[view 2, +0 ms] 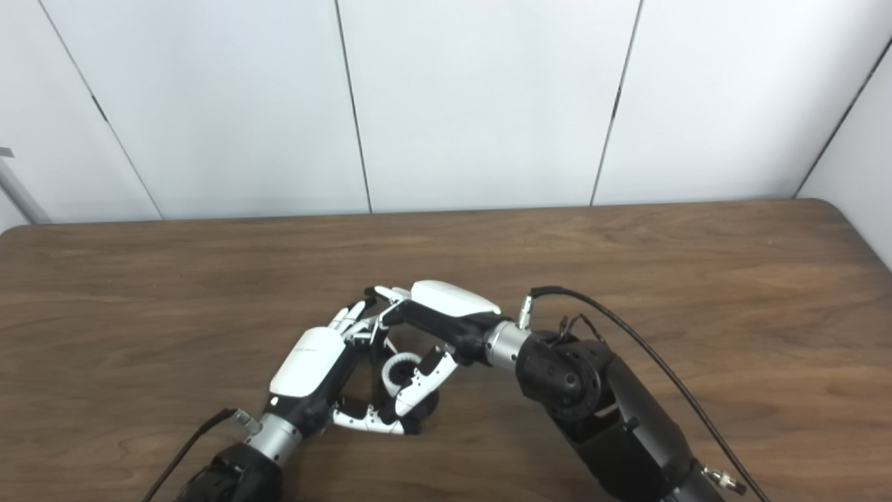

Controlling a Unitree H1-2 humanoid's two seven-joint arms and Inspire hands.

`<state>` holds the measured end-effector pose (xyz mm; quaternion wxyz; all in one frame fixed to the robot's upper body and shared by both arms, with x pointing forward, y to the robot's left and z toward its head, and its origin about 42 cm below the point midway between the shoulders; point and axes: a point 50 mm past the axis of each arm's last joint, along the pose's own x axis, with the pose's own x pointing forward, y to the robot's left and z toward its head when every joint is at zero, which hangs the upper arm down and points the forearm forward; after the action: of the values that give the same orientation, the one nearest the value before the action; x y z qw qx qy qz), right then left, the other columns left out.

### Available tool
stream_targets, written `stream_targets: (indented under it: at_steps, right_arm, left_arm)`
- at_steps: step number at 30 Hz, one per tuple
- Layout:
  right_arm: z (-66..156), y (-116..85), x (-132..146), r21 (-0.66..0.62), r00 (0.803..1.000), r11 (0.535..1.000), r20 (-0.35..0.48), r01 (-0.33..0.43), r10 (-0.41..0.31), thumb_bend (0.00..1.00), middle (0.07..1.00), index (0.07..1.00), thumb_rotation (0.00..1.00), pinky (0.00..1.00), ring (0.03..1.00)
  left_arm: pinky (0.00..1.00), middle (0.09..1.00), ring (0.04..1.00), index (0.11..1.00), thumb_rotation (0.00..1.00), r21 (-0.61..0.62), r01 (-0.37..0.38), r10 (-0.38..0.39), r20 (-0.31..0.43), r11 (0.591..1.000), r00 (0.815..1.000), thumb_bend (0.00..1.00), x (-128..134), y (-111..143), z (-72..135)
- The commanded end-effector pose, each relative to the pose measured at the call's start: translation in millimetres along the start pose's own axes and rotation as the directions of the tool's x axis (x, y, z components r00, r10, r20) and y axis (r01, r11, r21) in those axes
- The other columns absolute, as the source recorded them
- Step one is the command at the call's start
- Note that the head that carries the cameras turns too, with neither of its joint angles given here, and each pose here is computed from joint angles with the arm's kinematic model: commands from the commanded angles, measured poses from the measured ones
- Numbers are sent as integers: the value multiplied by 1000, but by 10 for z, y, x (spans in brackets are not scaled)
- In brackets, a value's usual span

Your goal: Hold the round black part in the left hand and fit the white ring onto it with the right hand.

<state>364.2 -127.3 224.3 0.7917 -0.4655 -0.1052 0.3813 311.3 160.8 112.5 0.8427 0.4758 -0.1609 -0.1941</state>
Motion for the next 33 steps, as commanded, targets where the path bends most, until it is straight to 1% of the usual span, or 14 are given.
stream_targets:
  at_steps: [1, 5, 7, 9, 12, 13, 15, 17, 21, 24, 26, 28, 30, 33]
  right_arm:
    - [113, -195, -20, -15, 997, 998, 51, 53, -52, 1000, 1000, 877, 383, 1000, 1000]
    - [96, -231, -55, 29, 996, 998, 67, 63, -65, 1000, 1000, 972, 446, 1000, 1000]
    - [83, -235, -74, 54, 995, 996, 74, 70, -74, 1000, 1000, 995, 476, 1000, 1000]
    - [69, -232, -101, 78, 994, 994, 74, 80, -85, 1000, 1000, 999, 502, 1000, 1000]
    - [39, -222, -144, 117, 989, 986, 77, 119, -128, 1000, 1000, 1000, 545, 1000, 1000]
    - [15, -219, -164, 130, 985, 981, 77, 144, -155, 1000, 1000, 1000, 578, 1000, 1000]
    - [-19, -215, -183, 150, 979, 973, 75, 176, -189, 1000, 1000, 1000, 614, 1000, 1000]
    - [-58, -228, -214, 168, 969, 960, 73, 223, -238, 1000, 1000, 1000, 643, 1000, 1000]
    - [-98, -255, -269, 180, 955, 945, 70, 272, -288, 1000, 1000, 1000, 684, 1000, 1000]
    - [-135, -272, -392, 197, 935, 922, 60, 333, -350, 1000, 1000, 1000, 711, 1000, 1000]
    - [-216, -240, -540, 242, 905, 886, 58, 396, -421, 1000, 1000, 1000, 738, 1000, 1000]
    - [-313, -177, -685, 292, 879, 848, 44, 442, -474, 998, 1000, 1000, 775, 998, 1000]
    - [-417, -86, -849, 321, 860, 817, 13, 480, -510, 927, 1000, 1000, 781, 935, 1000]
    - [-589, 100, -1155, 343, 844, 784, -57, 518, -533, 856, 1000, 1000, 770, 865, 988]
  left_arm:
    - [1000, 867, 1000, 479, 47, 9, 98, -98, 3, 995, 995, 522, -45, -159, 11]
    - [1000, 872, 1000, 479, 47, 12, 105, -105, -3, 994, 994, 522, -41, -168, -16]
    - [1000, 873, 1000, 479, 48, 18, 106, -106, -7, 994, 994, 522, -39, -171, -29]
    - [1000, 873, 1000, 479, 48, 28, 105, -105, -7, 994, 994, 522, -37, -172, -43]
    - [1000, 871, 1000, 478, 47, 55, 98, -98, -2, 994, 995, 522, -33, -182, -73]
    - [1000, 869, 1000, 478, 47, 66, 96, -96, 0, 993, 995, 522, -32, -192, -84]
    - [1000, 867, 1000, 478, 47, 79, 92, -92, 0, 993, 996, 522, -27, -206, -105]
    - [1000, 860, 999, 478, 48, 109, 83, -83, 3, 991, 997, 522, -24, -240, -123]
    - [1000, 851, 999, 479, 48, 143, 76, -79, 15, 987, 997, 522, -16, -302, -171]
    - [1000, 853, 995, 479, 49, 177, 69, -73, 14, 982, 997, 522, -5, -347, -221]
    - [1000, 852, 994, 479, 49, 196, 53, -56, 9, 979, 998, 522, 6, -375, -248]
    - [1000, 851, 996, 479, 49, 212, 40, -41, 1, 976, 999, 522, 18, -397, -269]
    - [1000, 857, 999, 479, 49, 225, 27, -27, -4, 974, 1000, 523, 30, -411, -290]
    - [1000, 864, 1000, 479, 49, 233, 11, -10, -7, 972, 1000, 522, 45, -433, -332]
